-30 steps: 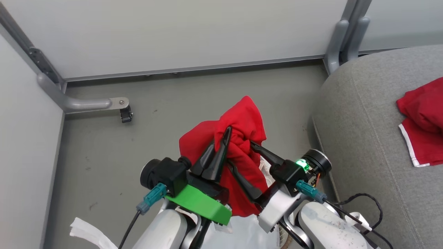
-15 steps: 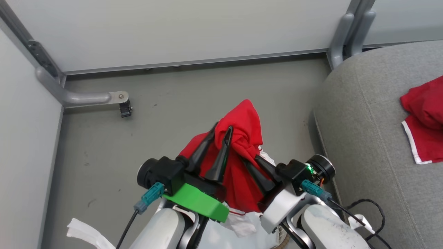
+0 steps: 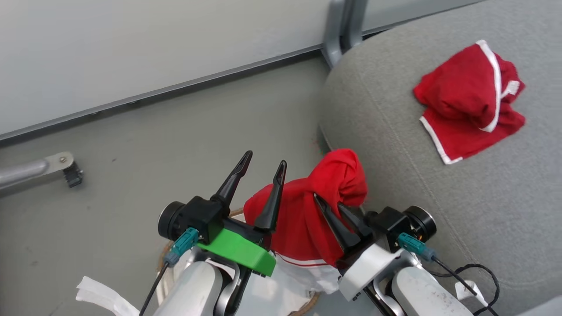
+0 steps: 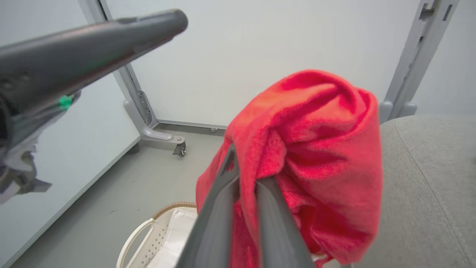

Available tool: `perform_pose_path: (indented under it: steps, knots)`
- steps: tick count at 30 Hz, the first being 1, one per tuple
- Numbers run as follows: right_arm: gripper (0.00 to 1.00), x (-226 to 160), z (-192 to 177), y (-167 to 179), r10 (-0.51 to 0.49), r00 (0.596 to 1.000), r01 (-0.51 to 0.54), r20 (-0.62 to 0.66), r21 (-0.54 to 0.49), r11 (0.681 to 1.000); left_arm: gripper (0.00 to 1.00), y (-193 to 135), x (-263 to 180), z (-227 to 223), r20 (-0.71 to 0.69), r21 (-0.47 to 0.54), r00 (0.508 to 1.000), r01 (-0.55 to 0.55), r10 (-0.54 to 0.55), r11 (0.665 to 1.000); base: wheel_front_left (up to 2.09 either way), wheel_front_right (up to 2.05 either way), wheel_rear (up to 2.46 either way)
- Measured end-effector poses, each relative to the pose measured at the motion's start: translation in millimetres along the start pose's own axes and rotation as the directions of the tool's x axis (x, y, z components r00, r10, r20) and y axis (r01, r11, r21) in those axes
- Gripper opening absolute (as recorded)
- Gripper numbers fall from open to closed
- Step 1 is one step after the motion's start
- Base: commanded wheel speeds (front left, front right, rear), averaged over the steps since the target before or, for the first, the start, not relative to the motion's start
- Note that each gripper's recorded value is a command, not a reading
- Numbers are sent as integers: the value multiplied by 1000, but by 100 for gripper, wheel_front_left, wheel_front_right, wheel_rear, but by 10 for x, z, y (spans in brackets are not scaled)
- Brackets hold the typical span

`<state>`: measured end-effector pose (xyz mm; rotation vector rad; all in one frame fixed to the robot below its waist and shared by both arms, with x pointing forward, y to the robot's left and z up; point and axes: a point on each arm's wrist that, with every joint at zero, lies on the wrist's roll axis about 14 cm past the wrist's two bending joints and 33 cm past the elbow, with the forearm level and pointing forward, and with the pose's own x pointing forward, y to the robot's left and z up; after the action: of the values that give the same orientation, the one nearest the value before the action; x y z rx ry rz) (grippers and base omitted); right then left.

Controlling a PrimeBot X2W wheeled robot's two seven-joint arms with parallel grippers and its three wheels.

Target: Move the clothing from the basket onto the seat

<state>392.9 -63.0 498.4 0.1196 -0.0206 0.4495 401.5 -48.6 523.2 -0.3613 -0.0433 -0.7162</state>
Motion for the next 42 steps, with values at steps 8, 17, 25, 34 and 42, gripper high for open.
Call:
perform_pose_path:
  steps: [8,17,25,34,42]
  knots:
    - [0,-411,61,-525,-205,979,205,5,-9,979,100,-391,258,-313,-65,-50,987,143,-146,989,0,0,0]
    - [0,-826,410,-1096,-382,921,388,81,-86,918,100,-807,411,-620,-124,-98,951,271,-282,958,0,0,0]
    - [0,-844,1416,-1797,-406,867,486,289,-311,817,100,-777,480,-962,-186,-129,935,283,-304,950,0,0,0]
    - [0,-723,2417,-2262,-349,816,564,461,-501,657,100,-594,558,-1266,-226,-151,931,259,-288,954,0,0,0]
    - [0,-564,2595,-2670,-382,782,620,493,-545,565,100,-319,639,-1487,-244,-163,937,216,-251,963,0,0,0]
